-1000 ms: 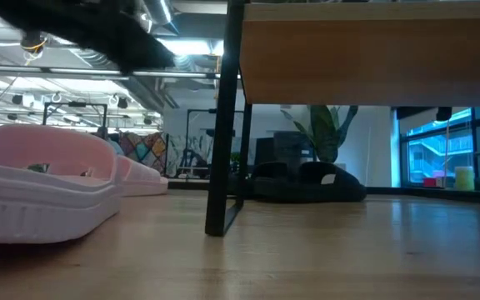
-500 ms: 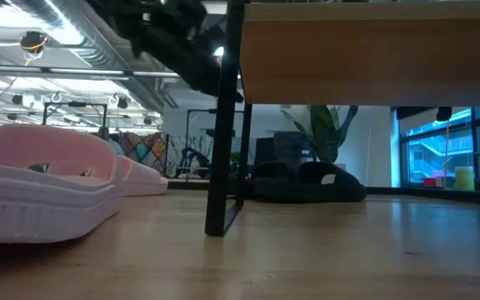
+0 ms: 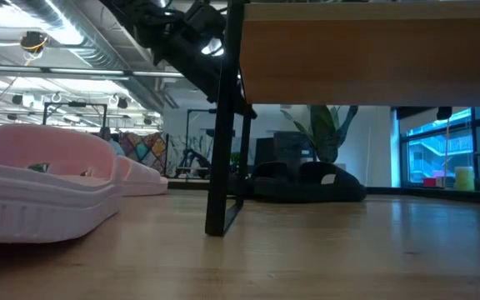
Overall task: Pick and place slides into the shelf
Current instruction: Put the left black slipper onto the shelf
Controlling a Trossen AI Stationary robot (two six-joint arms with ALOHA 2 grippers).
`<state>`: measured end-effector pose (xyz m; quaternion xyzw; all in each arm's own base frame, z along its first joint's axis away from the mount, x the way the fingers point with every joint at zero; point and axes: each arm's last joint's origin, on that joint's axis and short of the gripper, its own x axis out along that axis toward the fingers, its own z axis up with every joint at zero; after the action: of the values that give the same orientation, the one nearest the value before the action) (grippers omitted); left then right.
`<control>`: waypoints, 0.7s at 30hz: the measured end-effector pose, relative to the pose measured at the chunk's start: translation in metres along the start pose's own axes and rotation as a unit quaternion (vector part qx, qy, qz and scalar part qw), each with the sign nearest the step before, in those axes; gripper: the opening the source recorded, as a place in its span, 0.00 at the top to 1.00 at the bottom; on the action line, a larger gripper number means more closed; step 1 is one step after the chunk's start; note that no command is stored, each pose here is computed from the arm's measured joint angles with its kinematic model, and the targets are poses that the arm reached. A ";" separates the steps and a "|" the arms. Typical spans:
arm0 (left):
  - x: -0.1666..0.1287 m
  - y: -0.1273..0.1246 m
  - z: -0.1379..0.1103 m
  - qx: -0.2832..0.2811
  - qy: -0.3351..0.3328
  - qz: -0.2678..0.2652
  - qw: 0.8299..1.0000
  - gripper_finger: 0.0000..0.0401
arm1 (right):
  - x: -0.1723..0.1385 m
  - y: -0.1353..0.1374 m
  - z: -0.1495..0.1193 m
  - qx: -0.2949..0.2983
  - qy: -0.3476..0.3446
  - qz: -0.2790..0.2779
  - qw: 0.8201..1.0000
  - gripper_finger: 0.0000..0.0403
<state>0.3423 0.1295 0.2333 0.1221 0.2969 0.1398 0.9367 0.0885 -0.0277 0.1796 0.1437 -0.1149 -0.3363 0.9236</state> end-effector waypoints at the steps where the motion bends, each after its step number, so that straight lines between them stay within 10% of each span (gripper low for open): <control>1: 0.000 0.000 0.000 0.000 -0.001 0.000 1.000 0.57 | 0.000 0.000 0.000 -0.005 0.000 0.000 1.000 0.95; 11: 0.005 -0.003 0.000 0.011 -0.009 -0.001 1.000 0.39 | 0.000 0.000 0.000 -0.037 0.000 0.000 0.999 0.95; 21: 0.044 -0.028 -0.028 0.199 0.075 0.025 0.977 0.39 | 0.000 0.000 0.000 -0.047 0.002 0.000 0.999 0.95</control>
<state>0.3658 0.1223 0.1795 0.3022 0.3847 0.1101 0.8652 0.0886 -0.0277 0.1793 0.1010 -0.0975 -0.3414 0.9294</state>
